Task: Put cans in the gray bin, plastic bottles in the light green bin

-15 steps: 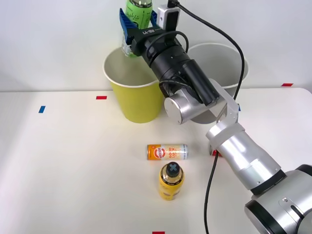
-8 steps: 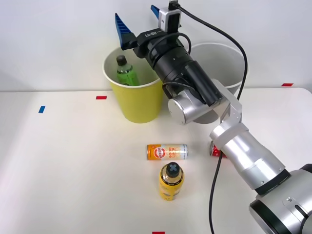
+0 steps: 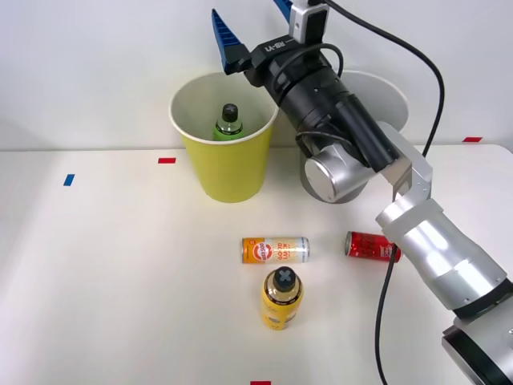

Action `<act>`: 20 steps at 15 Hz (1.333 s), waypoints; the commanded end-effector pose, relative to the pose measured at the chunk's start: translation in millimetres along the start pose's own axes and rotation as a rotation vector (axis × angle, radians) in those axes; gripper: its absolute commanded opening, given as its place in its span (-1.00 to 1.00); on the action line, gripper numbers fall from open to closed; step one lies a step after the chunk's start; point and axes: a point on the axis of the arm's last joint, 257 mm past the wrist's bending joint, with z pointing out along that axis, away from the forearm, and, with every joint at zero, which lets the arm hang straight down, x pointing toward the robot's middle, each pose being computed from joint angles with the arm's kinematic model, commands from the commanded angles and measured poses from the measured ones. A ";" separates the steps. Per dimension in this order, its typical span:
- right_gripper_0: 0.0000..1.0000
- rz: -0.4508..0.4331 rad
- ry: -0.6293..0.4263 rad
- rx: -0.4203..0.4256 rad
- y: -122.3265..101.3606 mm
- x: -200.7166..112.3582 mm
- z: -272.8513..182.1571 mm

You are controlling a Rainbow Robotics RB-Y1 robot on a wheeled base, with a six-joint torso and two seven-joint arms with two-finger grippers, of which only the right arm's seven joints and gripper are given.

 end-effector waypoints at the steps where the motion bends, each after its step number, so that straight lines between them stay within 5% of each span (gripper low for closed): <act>1: 0.97 0.007 0.018 -0.009 -8.8 -14.7 -22.9; 11: 0.96 0.129 0.017 0.072 -26.0 -47.4 -177.4; 20: 0.96 0.132 0.108 0.327 -67.4 -32.2 -325.0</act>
